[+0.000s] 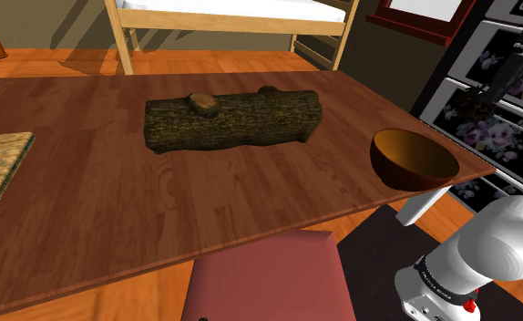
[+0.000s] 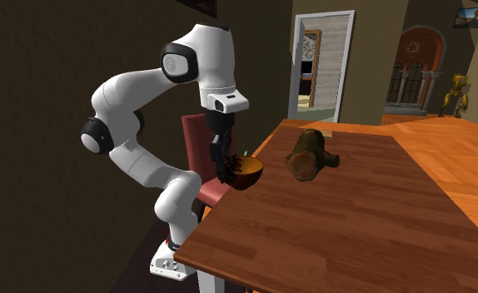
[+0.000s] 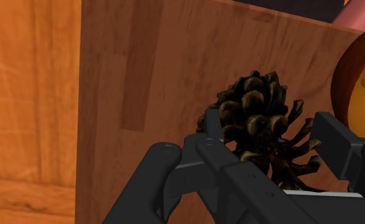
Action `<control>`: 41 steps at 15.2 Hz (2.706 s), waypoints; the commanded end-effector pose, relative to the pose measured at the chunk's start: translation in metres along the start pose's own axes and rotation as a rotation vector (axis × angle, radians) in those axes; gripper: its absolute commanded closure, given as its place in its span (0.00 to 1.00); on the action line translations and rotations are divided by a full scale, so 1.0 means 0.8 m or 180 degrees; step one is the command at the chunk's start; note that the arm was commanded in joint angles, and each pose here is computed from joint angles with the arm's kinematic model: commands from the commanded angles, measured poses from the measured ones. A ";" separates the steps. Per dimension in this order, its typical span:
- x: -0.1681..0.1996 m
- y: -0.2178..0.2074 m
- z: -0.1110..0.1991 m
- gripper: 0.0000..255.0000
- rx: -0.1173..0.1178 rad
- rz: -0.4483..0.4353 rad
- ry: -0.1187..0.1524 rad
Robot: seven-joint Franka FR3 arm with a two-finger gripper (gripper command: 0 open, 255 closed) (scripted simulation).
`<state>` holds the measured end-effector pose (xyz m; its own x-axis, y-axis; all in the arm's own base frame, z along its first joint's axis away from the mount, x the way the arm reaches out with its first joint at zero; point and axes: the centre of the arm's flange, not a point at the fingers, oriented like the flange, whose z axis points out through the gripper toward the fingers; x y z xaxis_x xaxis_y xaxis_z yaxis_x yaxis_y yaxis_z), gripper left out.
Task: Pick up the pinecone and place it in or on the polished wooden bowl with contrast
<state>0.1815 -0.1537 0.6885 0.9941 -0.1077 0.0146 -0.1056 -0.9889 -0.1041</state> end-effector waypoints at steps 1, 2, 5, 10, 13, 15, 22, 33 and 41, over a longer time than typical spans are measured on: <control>0.000 -0.002 -0.014 1.00 0.0000 -0.0001 0.0000; 0.000 -0.002 -0.021 1.00 0.0000 -0.0001 0.0000; -0.002 -0.035 -0.019 1.00 0.0000 -0.0001 0.0000; -0.007 -0.117 -0.009 1.00 0.0000 -0.0001 0.0000; -0.011 -0.166 -0.003 1.00 0.0000 -0.0001 0.0000; -0.013 -0.199 0.000 1.00 0.0000 -0.0001 0.0000; -0.017 -0.260 0.027 1.00 0.0000 -0.0001 0.0000; -0.018 -0.254 0.092 1.00 0.0000 -0.0001 0.0000; -0.018 -0.254 0.092 0.00 0.0000 -0.0001 0.0000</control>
<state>0.1904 0.0560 0.6365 0.9941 -0.1075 0.0147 -0.1054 -0.9890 -0.1042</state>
